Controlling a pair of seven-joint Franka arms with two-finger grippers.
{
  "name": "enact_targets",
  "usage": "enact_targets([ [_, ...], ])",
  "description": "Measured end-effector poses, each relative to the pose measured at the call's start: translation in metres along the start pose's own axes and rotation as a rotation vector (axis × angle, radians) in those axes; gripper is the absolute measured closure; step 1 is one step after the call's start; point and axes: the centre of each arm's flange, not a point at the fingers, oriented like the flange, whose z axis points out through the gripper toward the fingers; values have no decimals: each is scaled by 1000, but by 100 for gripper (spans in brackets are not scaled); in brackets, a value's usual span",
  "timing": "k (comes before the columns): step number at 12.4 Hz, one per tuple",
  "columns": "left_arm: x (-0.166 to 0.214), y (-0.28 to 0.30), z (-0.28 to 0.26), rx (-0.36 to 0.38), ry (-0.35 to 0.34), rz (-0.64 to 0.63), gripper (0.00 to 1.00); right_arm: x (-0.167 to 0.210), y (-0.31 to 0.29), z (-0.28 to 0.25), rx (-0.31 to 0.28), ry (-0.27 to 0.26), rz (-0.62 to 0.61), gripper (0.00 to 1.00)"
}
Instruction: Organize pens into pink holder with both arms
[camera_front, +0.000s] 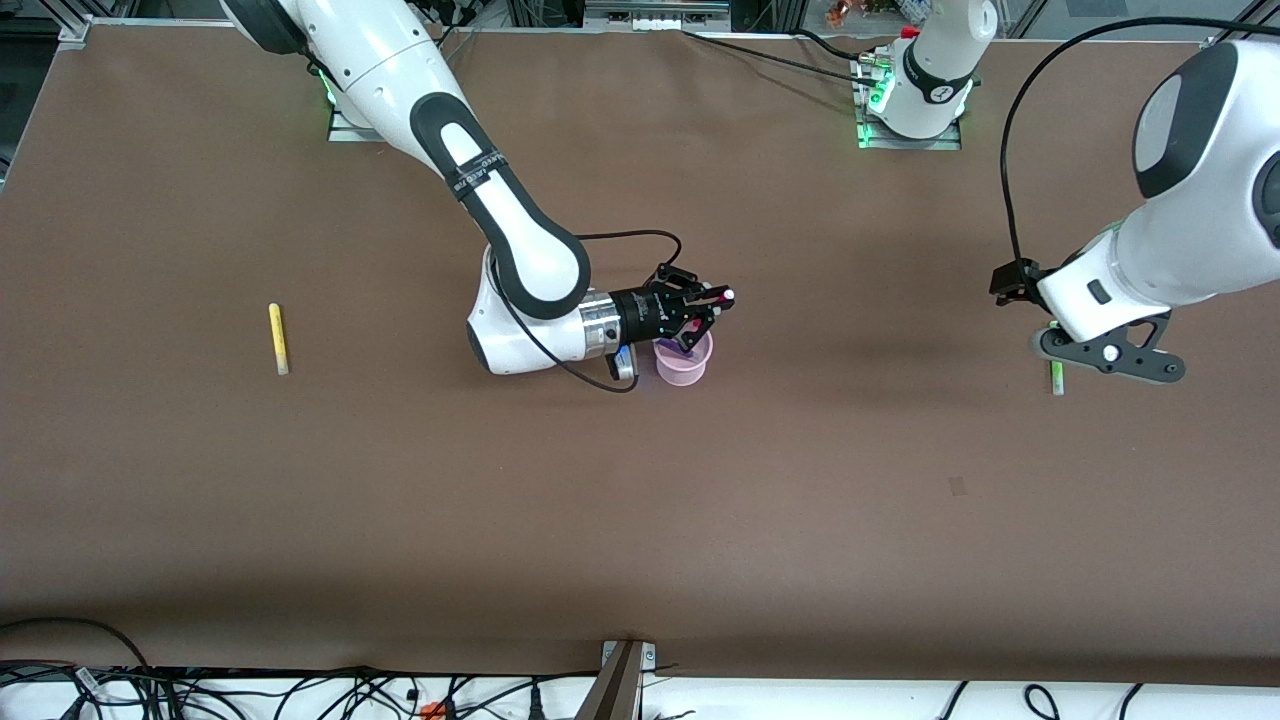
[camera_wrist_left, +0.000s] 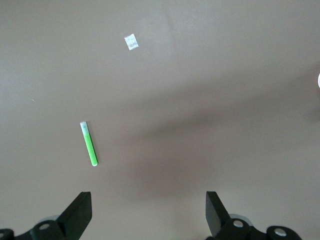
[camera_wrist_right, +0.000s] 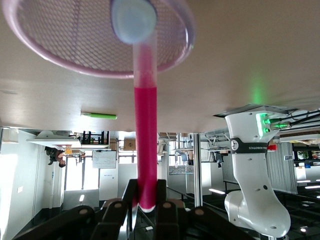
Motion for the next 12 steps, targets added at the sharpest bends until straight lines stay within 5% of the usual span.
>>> enact_targets([
  [3, -17, -13, -26, 32, 50, -50, 0, 12, -4, -10, 14, 5, 1, 76],
  [6, -43, -30, -49, 85, 232, -99, 0, 7, -13, -24, 44, 10, -15, 40],
  [9, -64, -19, -32, 56, 269, -137, 0, -11, -31, -68, 106, 10, -53, 5],
  [12, -67, -15, -31, 0, 271, -208, 0, -72, -43, -134, 124, 126, -243, 0],
])
